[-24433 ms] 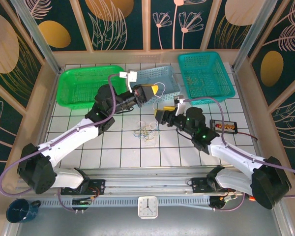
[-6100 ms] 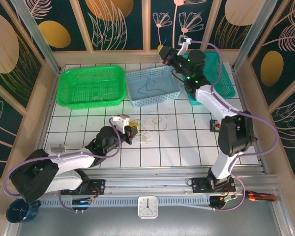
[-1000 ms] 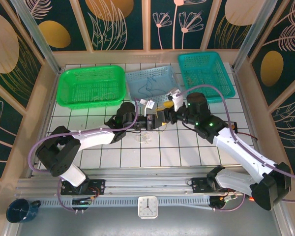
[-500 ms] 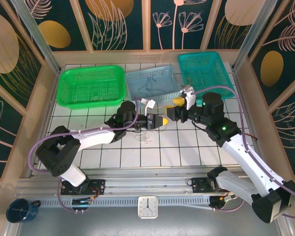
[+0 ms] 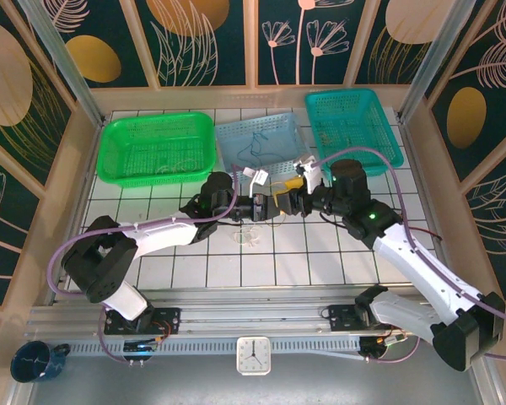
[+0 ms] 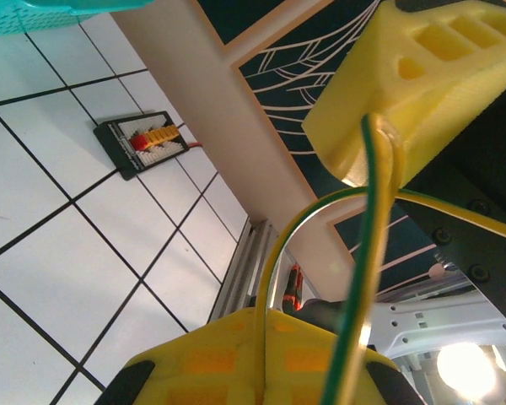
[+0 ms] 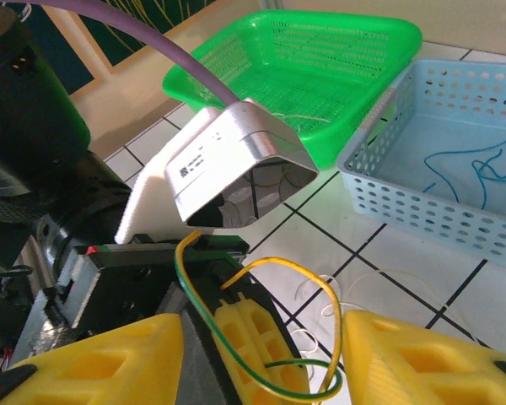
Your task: Untangle the cables
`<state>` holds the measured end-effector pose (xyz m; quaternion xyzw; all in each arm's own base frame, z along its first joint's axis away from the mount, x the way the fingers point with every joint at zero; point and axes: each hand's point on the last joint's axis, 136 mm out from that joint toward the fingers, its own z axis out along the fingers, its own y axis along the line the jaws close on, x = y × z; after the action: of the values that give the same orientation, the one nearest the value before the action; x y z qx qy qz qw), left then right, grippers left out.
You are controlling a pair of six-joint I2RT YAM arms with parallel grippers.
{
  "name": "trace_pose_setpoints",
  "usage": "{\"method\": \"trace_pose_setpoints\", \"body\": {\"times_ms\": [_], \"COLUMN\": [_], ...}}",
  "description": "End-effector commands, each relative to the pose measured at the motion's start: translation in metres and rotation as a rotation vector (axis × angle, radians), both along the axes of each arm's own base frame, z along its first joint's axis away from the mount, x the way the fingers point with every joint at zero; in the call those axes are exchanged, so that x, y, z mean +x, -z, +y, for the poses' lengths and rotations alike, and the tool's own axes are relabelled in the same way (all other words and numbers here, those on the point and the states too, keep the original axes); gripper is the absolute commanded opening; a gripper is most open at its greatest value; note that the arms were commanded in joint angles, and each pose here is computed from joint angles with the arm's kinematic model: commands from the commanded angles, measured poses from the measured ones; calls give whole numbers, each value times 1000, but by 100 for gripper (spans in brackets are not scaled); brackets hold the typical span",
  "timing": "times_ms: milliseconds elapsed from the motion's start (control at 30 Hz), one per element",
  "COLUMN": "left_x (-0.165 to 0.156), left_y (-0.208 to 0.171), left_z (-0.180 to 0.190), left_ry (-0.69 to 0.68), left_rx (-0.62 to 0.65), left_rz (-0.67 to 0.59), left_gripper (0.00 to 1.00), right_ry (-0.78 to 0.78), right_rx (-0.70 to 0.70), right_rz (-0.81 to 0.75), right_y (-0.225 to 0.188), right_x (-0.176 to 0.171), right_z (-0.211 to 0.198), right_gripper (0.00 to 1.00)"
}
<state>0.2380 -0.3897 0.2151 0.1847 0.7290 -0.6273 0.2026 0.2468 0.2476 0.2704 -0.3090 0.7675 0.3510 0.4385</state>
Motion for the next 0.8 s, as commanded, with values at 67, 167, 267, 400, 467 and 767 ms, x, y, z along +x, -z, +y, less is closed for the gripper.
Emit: {"method": "trace_pose_setpoints", "body": {"times_ms": [67, 167, 267, 400, 467, 767], "left_x": [-3, -3, -3, -3, -2, 3], "left_y": [-3, -2, -1, 1, 3, 0], "left_z": [-3, -3, -2, -2, -2, 1], "left_ry": [37, 36, 36, 32, 28, -15], "left_rx": [-10, -8, -7, -4, -2, -16], "left_rz": [-24, -24, -23, -23, -23, -50], "left_gripper": [0, 0, 0, 0, 0, 24], "right_ry": [5, 18, 32, 42, 47, 226], "right_rx": [18, 25, 44, 69, 81, 164], "right_rz": [-58, -71, -84, -92, -91, -79], "right_y": [-20, -24, -30, -35, -36, -40], "right_x": [12, 15, 17, 15, 14, 40], "right_z": [6, 5, 1, -2, -3, -36], "right_gripper": [41, 26, 9, 0, 0, 0]}}
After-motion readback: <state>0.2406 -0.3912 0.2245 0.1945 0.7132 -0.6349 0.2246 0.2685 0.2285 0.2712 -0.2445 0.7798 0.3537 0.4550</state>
